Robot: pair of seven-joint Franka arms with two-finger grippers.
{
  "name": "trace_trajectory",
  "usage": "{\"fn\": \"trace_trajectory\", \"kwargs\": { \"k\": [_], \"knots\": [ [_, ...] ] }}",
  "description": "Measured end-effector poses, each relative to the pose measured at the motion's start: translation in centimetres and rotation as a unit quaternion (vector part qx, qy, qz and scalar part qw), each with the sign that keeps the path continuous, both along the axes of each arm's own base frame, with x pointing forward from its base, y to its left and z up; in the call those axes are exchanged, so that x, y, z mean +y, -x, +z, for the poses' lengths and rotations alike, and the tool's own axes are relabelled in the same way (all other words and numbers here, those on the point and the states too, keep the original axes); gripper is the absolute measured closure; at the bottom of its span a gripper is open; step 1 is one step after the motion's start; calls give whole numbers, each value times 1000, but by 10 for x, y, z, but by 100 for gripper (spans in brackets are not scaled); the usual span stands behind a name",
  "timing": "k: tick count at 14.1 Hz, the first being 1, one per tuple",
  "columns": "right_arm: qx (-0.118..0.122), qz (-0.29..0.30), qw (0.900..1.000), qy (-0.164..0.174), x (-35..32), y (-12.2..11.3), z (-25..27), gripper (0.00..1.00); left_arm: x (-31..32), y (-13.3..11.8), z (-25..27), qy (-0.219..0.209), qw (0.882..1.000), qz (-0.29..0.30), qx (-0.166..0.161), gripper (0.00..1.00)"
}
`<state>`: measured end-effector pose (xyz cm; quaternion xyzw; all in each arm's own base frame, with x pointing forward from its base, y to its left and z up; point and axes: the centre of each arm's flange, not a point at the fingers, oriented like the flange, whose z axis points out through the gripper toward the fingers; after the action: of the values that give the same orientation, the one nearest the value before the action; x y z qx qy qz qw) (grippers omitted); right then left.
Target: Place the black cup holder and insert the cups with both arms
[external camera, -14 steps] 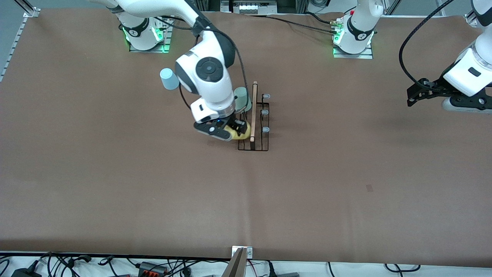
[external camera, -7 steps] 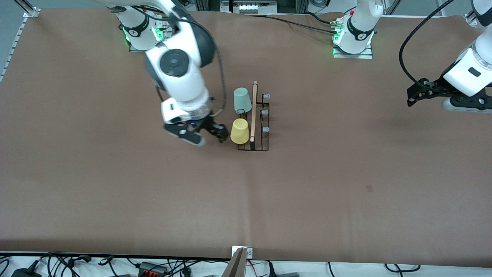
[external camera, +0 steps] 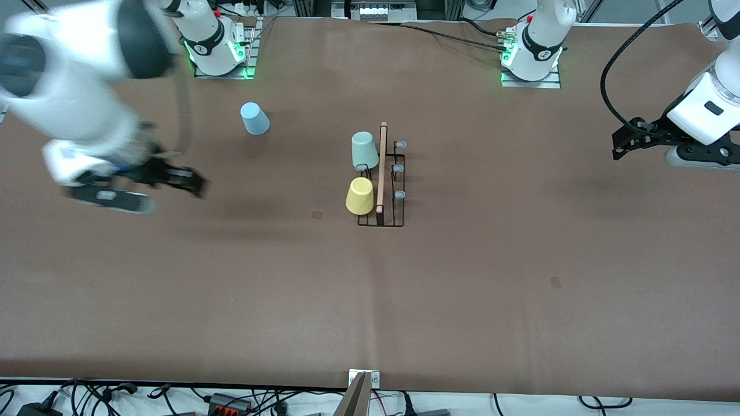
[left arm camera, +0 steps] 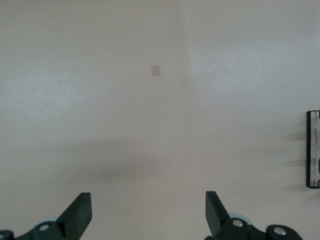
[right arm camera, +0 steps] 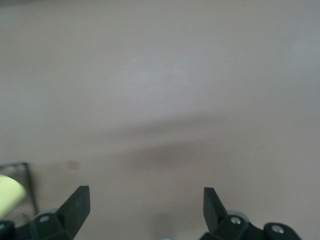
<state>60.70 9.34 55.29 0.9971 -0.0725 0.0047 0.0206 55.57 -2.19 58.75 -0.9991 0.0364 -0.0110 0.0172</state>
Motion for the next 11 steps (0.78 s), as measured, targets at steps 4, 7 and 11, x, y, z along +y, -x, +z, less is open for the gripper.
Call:
{"fn": "trace_trajectory", "kwargs": {
  "k": [4,7,11],
  "knots": [
    [27,13,1000,5,-106,17,28,0,0,0,0,0,1000,0,0,0],
    [26,-8,1000,4,-151,26,41,0,0,0,0,0,1000,0,0,0],
    [50,43,998,-11,-149,37,45,0,0,0,0,0,1000,0,0,0]
  ]
}}
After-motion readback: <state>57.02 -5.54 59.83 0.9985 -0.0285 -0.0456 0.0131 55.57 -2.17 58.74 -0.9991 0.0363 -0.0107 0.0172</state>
